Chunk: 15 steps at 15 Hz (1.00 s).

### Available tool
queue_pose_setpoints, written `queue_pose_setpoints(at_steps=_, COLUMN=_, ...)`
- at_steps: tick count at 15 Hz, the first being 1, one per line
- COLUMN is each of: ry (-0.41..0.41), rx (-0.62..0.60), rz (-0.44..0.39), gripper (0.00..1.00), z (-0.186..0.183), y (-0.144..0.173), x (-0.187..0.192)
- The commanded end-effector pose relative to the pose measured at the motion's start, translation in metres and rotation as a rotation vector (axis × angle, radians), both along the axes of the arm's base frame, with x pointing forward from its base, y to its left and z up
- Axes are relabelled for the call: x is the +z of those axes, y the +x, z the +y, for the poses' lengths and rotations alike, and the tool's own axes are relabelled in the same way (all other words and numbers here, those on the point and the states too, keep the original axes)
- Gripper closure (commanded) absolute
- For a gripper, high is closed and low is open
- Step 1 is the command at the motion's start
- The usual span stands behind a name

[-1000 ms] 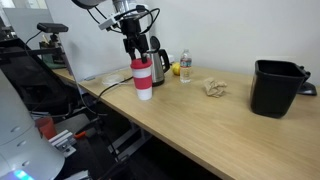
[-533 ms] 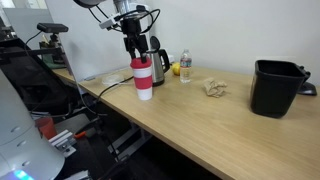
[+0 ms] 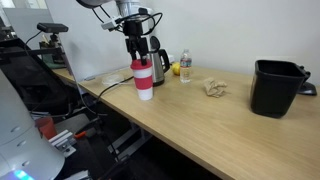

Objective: Cover the cup with the pink cover

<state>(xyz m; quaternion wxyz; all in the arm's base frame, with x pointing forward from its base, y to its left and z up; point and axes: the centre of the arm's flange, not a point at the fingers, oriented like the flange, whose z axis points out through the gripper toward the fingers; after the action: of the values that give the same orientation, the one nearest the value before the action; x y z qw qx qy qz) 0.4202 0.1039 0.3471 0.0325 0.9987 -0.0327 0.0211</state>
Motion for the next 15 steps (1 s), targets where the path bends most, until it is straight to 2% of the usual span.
queue_pose_setpoints(at_steps=1, ry=0.042, rx=0.0, rz=0.014, gripper=0.33, z=0.0, y=0.003, x=-0.009)
queue_pose_setpoints(at_steps=7, ry=0.083, rx=-0.054, rz=0.018, gripper=0.33, z=-0.011, y=0.008, x=-0.019)
queue_pose_setpoints(at_steps=8, ry=0.081, rx=-0.062, rz=0.012, gripper=0.02, z=-0.013, y=0.009, x=-0.017)
queue_pose_setpoints(at_steps=15, ry=0.06, rx=-0.065, rz=-0.005, gripper=0.0, z=-0.02, y=0.004, x=-0.004)
